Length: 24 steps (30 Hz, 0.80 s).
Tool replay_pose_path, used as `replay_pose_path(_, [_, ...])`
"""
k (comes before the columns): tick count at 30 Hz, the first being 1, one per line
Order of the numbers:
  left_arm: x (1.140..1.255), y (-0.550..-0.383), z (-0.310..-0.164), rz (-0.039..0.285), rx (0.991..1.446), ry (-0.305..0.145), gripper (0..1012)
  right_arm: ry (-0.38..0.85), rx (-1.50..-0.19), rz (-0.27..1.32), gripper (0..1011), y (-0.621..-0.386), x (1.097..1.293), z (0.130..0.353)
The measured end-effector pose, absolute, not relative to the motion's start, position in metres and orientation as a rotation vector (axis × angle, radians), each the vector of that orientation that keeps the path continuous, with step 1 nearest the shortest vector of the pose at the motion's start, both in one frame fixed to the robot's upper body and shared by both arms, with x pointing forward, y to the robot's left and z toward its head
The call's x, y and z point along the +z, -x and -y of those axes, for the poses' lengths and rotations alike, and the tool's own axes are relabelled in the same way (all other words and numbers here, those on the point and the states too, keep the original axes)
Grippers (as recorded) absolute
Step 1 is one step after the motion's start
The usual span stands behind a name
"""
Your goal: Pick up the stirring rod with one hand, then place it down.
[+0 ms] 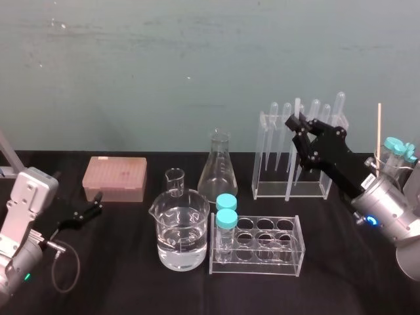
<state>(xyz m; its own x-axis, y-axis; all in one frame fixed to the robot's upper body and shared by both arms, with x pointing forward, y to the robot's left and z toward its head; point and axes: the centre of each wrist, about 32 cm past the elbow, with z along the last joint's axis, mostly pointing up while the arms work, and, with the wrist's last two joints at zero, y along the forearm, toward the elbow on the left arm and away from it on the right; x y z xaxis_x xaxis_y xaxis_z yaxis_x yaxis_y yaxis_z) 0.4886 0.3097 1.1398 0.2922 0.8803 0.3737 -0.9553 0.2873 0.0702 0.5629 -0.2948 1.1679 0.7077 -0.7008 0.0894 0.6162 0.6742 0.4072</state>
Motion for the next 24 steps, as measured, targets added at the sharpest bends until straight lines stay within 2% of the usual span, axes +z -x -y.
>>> replay_pose_path(24, [1.1398,-0.4886,-0.3097,0.285,1.248,-0.304,1000,-0.353,-0.754,0.242,64,-0.5619,1.1660,0.2956])
